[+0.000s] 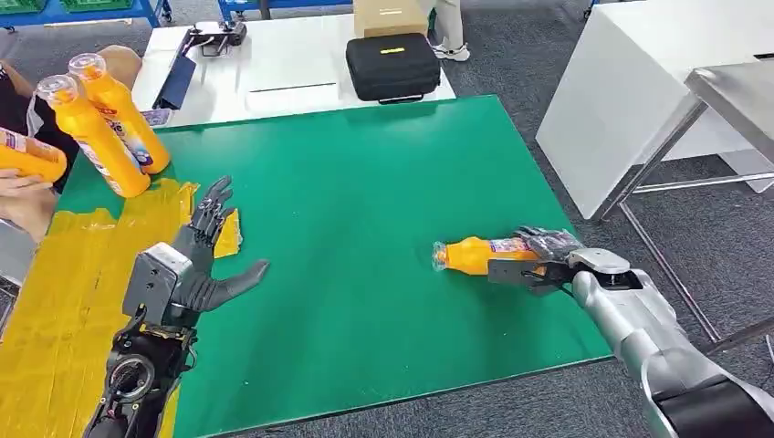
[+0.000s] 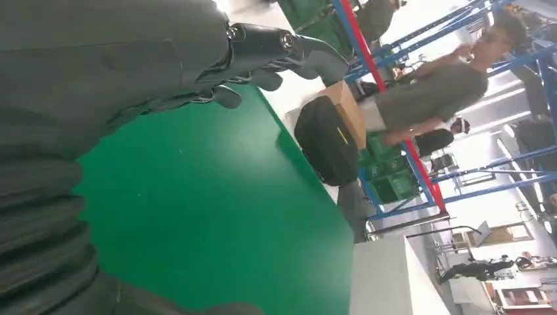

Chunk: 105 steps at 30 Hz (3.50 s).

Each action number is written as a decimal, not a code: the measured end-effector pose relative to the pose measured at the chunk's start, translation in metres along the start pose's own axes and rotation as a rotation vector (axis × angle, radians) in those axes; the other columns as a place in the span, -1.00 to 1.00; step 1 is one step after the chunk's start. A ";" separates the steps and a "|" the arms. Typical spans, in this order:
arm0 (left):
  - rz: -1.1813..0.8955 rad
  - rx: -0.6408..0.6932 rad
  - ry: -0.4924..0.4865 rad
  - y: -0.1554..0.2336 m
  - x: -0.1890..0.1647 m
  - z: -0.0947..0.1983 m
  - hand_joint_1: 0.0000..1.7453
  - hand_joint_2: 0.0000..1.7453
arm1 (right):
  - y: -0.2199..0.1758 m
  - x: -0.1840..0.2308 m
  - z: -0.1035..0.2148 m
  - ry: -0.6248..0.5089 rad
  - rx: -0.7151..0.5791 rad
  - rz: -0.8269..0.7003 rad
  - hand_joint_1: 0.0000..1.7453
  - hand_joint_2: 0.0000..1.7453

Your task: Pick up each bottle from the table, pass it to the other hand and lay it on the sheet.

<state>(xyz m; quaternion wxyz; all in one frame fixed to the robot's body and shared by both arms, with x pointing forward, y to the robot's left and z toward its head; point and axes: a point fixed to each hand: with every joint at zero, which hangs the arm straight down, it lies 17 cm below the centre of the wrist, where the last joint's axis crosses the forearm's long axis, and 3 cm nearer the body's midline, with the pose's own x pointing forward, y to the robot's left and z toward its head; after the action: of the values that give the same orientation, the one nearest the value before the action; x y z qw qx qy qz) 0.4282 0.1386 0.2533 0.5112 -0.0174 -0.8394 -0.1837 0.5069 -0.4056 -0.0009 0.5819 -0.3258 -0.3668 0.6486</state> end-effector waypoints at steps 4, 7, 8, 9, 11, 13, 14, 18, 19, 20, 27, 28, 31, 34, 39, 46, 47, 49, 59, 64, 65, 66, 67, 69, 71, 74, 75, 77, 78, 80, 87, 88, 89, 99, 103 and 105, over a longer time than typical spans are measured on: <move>0.006 0.000 0.010 -0.001 -0.004 0.000 -1.00 1.00 | 0.001 0.003 -0.002 -0.010 0.009 -0.006 0.76 1.00; 0.006 0.001 0.014 -0.001 -0.005 0.000 -1.00 1.00 | 0.003 0.003 -0.002 -0.011 0.013 -0.006 0.98 1.00; 0.006 0.001 0.015 -0.001 -0.005 0.000 -1.00 1.00 | 0.002 0.003 -0.002 -0.011 0.013 -0.005 1.00 1.00; 0.006 0.002 0.015 0.000 -0.006 0.000 -1.00 1.00 | 0.002 0.004 -0.003 -0.011 0.013 -0.006 1.00 1.00; 0.006 0.005 0.019 0.000 -0.007 0.000 -1.00 1.00 | -0.001 0.005 -0.003 -0.014 -0.008 -0.020 1.00 1.00; 0.010 0.013 0.019 0.002 -0.007 0.000 -1.00 1.00 | -0.003 0.008 -0.004 -0.024 -0.043 -0.042 1.00 1.00; 0.010 0.018 0.019 0.003 -0.008 0.000 -1.00 1.00 | -0.005 0.012 -0.004 -0.033 -0.067 -0.058 1.00 1.00; 0.009 0.037 0.033 0.007 -0.012 0.005 -1.00 1.00 | -0.013 0.037 -0.002 -0.060 -0.151 -0.106 1.00 1.00; 0.008 0.043 0.033 0.009 -0.012 0.007 -1.00 1.00 | -0.019 0.049 -0.001 -0.080 -0.195 -0.130 1.00 1.00; 0.004 0.048 0.033 0.010 -0.012 0.009 -1.00 1.00 | -0.028 0.062 0.002 -0.104 -0.257 -0.163 1.00 1.00; -0.012 0.042 0.036 0.012 -0.010 0.017 -1.00 1.00 | -0.133 0.136 0.057 -0.348 -0.737 -0.730 1.00 1.00; 0.003 0.023 0.035 0.008 -0.009 0.016 -1.00 1.00 | -0.143 0.141 0.068 -0.382 -0.787 -0.813 1.00 1.00; 0.096 -0.071 0.013 -0.014 0.003 0.013 -1.00 1.00 | -0.165 0.158 0.098 -0.458 -0.907 -0.989 1.00 1.00; 0.183 -0.181 -0.027 -0.037 0.023 0.008 -1.00 1.00 | -0.181 0.176 0.120 -0.526 -0.960 -1.105 1.00 1.00; 0.222 -0.304 -0.083 -0.064 0.052 -0.003 -1.00 1.00 | -0.196 0.209 0.140 -0.635 -0.952 -1.195 1.00 1.00; 0.258 -0.393 -0.127 -0.085 0.072 -0.005 -1.00 1.00 | -0.199 0.250 0.147 -0.768 -0.840 -1.256 1.00 1.00; 0.261 -0.408 -0.134 -0.089 0.076 -0.005 -1.00 1.00 | -0.199 0.260 0.148 -0.804 -0.803 -1.273 1.00 1.00; 0.266 -0.431 -0.153 -0.095 0.085 -0.006 -1.00 1.00 | -0.200 0.279 0.151 -0.881 -0.723 -1.306 1.00 1.00; 0.273 -0.463 -0.187 -0.106 0.099 -0.005 -1.00 1.00 | -0.189 0.347 0.162 -1.049 -0.520 -1.262 1.00 1.00; 0.277 -0.465 -0.198 -0.110 0.105 -0.005 -1.00 1.00 | -0.182 0.371 0.164 -1.074 -0.472 -1.198 1.00 1.00; 0.277 -0.465 -0.199 -0.110 0.105 -0.005 -1.00 1.00 | -0.182 0.375 0.164 -1.078 -0.466 -1.189 1.00 1.00; 0.278 -0.462 -0.200 -0.110 0.106 -0.006 -1.00 1.00 | -0.181 0.379 0.164 -1.080 -0.461 -1.181 1.00 1.00; 0.277 -0.458 -0.201 -0.109 0.106 -0.006 -1.00 1.00 | -0.181 0.381 0.164 -1.080 -0.460 -1.175 1.00 1.00; 0.276 -0.448 -0.199 -0.108 0.106 -0.008 -1.00 1.00 | -0.181 0.386 0.164 -1.082 -0.454 -1.155 1.00 1.00; 0.273 -0.444 -0.201 -0.107 0.107 -0.009 -1.00 1.00 | -0.181 0.391 0.164 -1.086 -0.447 -1.141 1.00 1.00; 0.269 -0.429 -0.202 -0.105 0.109 -0.014 -1.00 1.00 | -0.178 0.403 0.164 -1.091 -0.428 -1.108 1.00 1.00; 0.266 -0.425 -0.201 -0.105 0.109 -0.015 -1.00 1.00 | -0.176 0.407 0.164 -1.092 -0.420 -1.099 1.00 1.00; 0.261 -0.420 -0.196 -0.105 0.108 -0.016 -1.00 1.00 | -0.170 0.415 0.164 -1.093 -0.401 -1.091 1.00 1.00; 0.257 -0.417 -0.195 -0.105 0.108 -0.016 -1.00 1.00 | -0.169 0.417 0.164 -1.095 -0.397 -1.088 1.00 1.00; 0.257 -0.413 -0.196 -0.105 0.108 -0.017 -1.00 1.00 | -0.166 0.421 0.164 -1.096 -0.386 -1.079 1.00 1.00; 0.256 -0.410 -0.194 -0.104 0.108 -0.017 -1.00 1.00 | -0.162 0.426 0.164 -1.098 -0.371 -1.076 1.00 1.00; 0.256 -0.409 -0.194 -0.103 0.108 -0.017 -1.00 1.00 | -0.162 0.426 0.164 -1.097 -0.371 -1.076 1.00 1.00; 0.256 -0.409 -0.194 -0.103 0.108 -0.017 -1.00 1.00 | -0.162 0.426 0.163 -1.097 -0.371 -1.075 1.00 1.00; 0.241 -0.397 -0.191 -0.101 0.106 -0.019 -1.00 1.00 | -0.160 0.433 0.164 -1.101 -0.359 -1.063 1.00 1.00; 0.224 -0.375 -0.190 -0.098 0.104 -0.021 -1.00 1.00 | -0.159 0.444 0.168 -1.115 -0.347 -1.046 1.00 1.00; 0.214 -0.363 -0.187 -0.096 0.102 -0.022 -1.00 1.00 | -0.157 0.447 0.168 -1.115 -0.340 -1.038 1.00 1.00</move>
<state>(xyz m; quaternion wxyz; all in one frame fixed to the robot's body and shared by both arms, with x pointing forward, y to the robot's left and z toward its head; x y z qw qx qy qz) 0.3778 0.0261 0.3228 0.4360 -0.2149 -0.8298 -0.2740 0.3961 0.0305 0.2225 0.4825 0.1771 -0.8051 0.2960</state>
